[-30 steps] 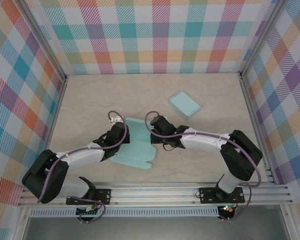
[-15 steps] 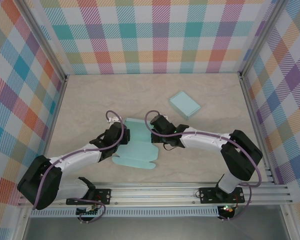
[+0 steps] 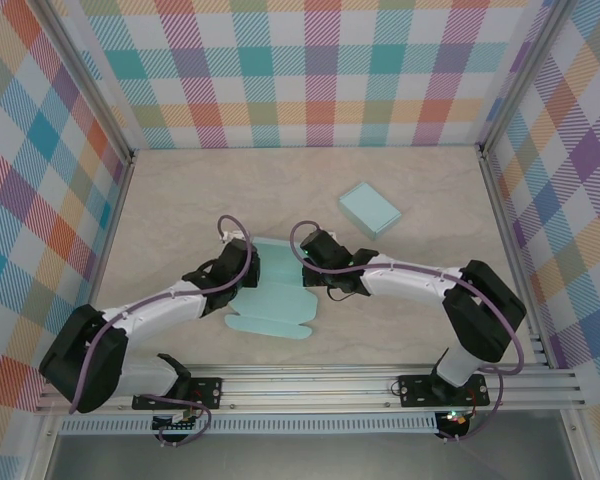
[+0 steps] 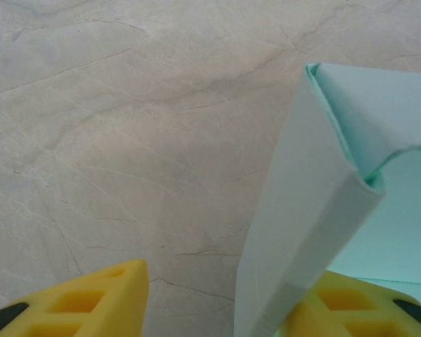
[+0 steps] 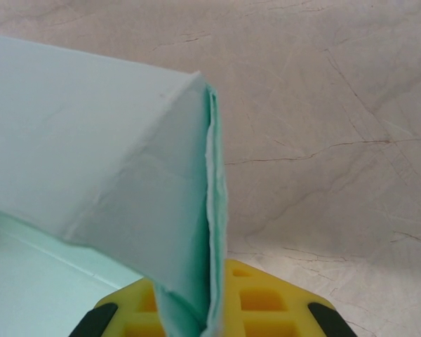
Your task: Fold the paper box
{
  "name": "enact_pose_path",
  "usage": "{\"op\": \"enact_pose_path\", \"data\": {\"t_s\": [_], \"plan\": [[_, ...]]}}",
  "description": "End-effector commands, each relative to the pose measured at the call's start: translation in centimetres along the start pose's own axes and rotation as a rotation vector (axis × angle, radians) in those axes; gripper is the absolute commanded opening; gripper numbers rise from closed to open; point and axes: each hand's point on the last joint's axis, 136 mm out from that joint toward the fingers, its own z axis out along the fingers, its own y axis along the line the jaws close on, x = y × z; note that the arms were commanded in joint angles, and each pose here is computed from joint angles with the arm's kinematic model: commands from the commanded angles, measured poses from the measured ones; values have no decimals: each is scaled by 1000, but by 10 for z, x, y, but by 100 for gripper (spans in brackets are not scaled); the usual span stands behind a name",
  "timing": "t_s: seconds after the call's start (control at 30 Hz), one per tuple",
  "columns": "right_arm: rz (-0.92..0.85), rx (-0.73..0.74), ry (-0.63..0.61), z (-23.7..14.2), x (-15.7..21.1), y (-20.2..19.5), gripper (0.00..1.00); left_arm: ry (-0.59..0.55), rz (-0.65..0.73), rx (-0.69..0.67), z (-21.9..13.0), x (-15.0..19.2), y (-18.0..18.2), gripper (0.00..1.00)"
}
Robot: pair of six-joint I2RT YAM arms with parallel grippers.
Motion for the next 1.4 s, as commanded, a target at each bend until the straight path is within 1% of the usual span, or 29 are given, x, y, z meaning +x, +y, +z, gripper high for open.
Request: {"op": "enact_pose_path", "data": {"t_s": [0.0,0.07,0.2,0.27,0.3,0.33,0.37,0.4,0.47,0.6,0.73,0.83,0.9,0.97,1.0,1.1,1.13,1.17,1.23,1.37], "plan": [[15,-44,-35,-19,-13,10,0,26,18,-76,6,3,10,47],[20,-57,-31,-21,-13,12,0,32,23,-95,9,4,10,43],[27,-85,-19,-21,-12,18,0,40,37,-90,16,7,3,42],[30,-88,-16,-20,-12,19,0,44,44,-89,19,9,-1,35],[31,-88,-16,-20,-12,19,0,51,49,-93,20,11,-2,29],[31,-88,-17,-20,-12,19,0,53,49,-102,22,12,-1,26],[31,-86,-16,-19,-12,19,0,53,49,-109,22,11,-1,24],[33,-87,-16,-19,-12,19,0,51,43,-120,23,11,-1,19],[32,-84,-14,-17,-11,18,0,40,24,-152,23,8,4,11],[39,-64,1,-11,-8,15,0,-6,-20,-269,18,-1,18,0],[58,-46,17,-1,-4,14,0,-49,-72,-446,5,-9,38,0],[76,-42,18,5,-3,13,0,-75,-112,-533,-2,-12,48,0],[81,-37,19,7,-2,13,0,-75,-132,-524,-1,-13,46,0],[75,-23,23,9,-2,12,0,-60,-133,-457,4,-13,35,0],[68,-8,27,10,-2,10,0,-51,-132,-403,5,-13,26,4],[43,60,45,10,-2,0,0,-35,-146,-221,5,-16,-2,31],[38,87,56,9,-2,-5,0,-21,-151,-161,3,-15,-10,39],[35,105,71,10,-1,-10,0,-9,-153,-114,0,-15,-17,45],[42,122,110,10,0,-20,0,11,-165,-12,-12,-16,-30,55],[44,116,214,9,5,-32,0,48,-195,119,-35,-17,-43,69]]}}
